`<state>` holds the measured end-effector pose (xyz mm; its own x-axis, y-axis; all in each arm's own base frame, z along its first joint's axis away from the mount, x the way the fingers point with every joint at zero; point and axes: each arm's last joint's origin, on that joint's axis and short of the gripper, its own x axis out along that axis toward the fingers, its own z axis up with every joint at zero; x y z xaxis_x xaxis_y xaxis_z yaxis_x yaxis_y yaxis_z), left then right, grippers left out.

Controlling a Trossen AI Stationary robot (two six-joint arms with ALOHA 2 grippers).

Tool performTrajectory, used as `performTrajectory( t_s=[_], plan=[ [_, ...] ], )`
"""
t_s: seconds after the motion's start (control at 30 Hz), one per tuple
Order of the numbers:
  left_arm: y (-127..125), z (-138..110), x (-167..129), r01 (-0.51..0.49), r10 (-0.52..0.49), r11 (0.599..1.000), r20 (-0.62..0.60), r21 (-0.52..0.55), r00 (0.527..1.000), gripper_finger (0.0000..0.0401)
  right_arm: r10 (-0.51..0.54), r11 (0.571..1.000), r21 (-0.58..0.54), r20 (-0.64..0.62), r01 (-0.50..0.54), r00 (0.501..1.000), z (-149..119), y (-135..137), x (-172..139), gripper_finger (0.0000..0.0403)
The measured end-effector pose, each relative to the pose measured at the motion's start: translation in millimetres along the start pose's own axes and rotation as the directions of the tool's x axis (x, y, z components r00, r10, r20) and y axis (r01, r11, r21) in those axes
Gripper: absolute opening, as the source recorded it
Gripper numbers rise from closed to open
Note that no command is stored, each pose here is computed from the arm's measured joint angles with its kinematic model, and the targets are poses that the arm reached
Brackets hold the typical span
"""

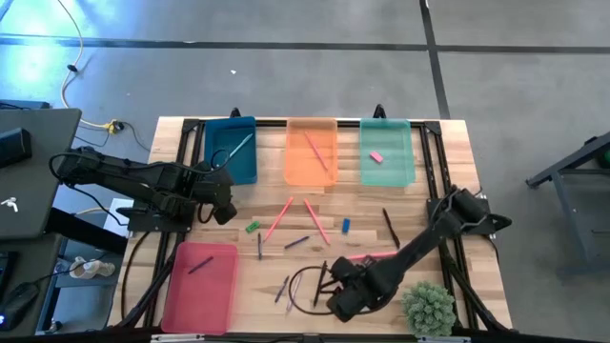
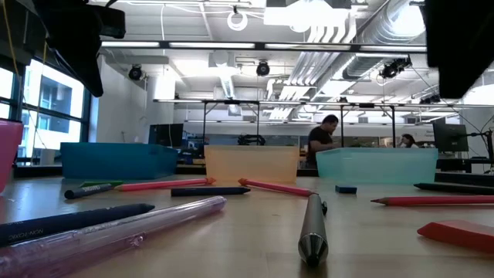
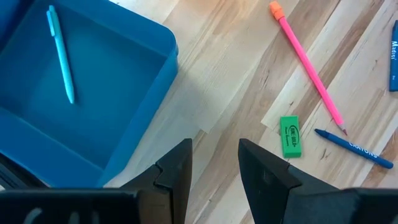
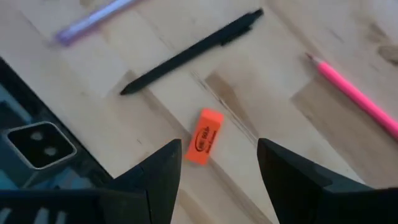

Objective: Sort crayons/erasers/pens/pencils in bins
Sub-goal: Put the orange eraser into the green bin

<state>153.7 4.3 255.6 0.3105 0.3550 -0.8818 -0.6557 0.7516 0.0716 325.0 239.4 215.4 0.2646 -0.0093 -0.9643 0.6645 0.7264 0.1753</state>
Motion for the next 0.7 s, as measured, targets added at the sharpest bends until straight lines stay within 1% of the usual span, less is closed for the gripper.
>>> performTrajectory(
  t_s=[0.27, 0.6, 0.7],
  plan=[
    [0.0, 0.0, 0.0, 0.000, 0.000, 1.000, 0.000, -0.001, 1.000, 0.0117, -0.046, 0.999, 0.028, -0.024, 0.047, 0.999, -3.0, 8.0, 27.7, 0.0203],
    [0.0, 0.0, 0.0, 0.000, 0.000, 1.000, 0.000, 0.001, 1.000, 0.0117, -0.008, 0.997, 0.078, -0.046, 0.011, 0.999, -7.5, 15.1, 41.5, 0.0203],
    [-0.1, 0.0, 0.0, 0.000, 0.000, 1.000, 0.001, 0.001, 1.000, 0.0117, -0.017, 0.997, 0.079, -0.055, 0.021, 0.998, -9.3, 15.4, 46.4, 0.0203]
  ],
)
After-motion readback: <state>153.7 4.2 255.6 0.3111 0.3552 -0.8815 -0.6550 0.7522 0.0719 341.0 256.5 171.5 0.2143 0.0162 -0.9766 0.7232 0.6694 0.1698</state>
